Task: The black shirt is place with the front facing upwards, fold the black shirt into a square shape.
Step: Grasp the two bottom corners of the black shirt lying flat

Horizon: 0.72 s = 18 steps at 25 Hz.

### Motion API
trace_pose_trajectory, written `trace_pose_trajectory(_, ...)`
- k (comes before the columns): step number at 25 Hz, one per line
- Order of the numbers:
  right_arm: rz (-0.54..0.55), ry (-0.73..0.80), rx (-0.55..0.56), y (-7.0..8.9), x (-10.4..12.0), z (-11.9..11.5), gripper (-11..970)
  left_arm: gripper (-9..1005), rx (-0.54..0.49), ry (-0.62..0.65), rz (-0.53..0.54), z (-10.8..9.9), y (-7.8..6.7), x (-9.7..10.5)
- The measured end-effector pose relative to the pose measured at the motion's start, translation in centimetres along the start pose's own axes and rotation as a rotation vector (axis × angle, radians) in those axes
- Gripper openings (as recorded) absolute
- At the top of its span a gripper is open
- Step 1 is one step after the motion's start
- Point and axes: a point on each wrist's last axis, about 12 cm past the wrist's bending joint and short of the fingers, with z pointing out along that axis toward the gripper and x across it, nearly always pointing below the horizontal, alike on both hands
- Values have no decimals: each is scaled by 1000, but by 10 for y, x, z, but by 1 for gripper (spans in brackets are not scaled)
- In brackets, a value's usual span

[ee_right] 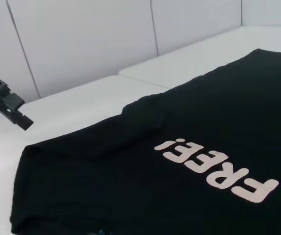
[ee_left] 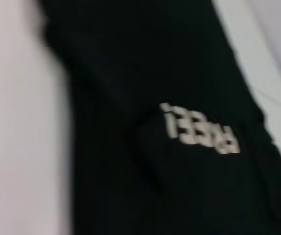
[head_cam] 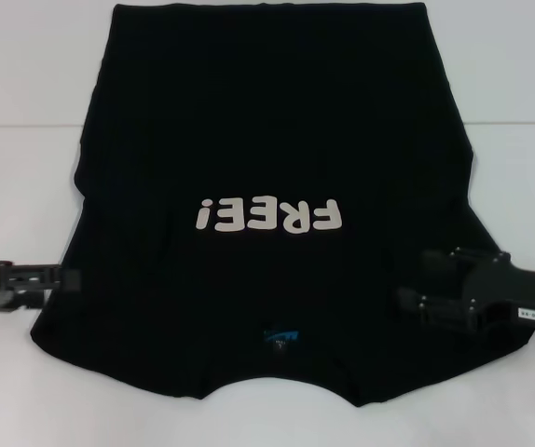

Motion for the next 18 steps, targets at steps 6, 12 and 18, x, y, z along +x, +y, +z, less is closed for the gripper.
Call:
trace_pose_trajectory(6,-10,5,-7,2,3,1,797,921,-111,37,-90,-6,5,-10)
trace_pose_trajectory(12,-12,-1,-8,1,2,1,797,922,-160,57,-116,8,11,-10)
trace_pose_trajectory(18,-12,-2,-3,0,1,-1,796,921,-181,64,-118,10,14,-9)
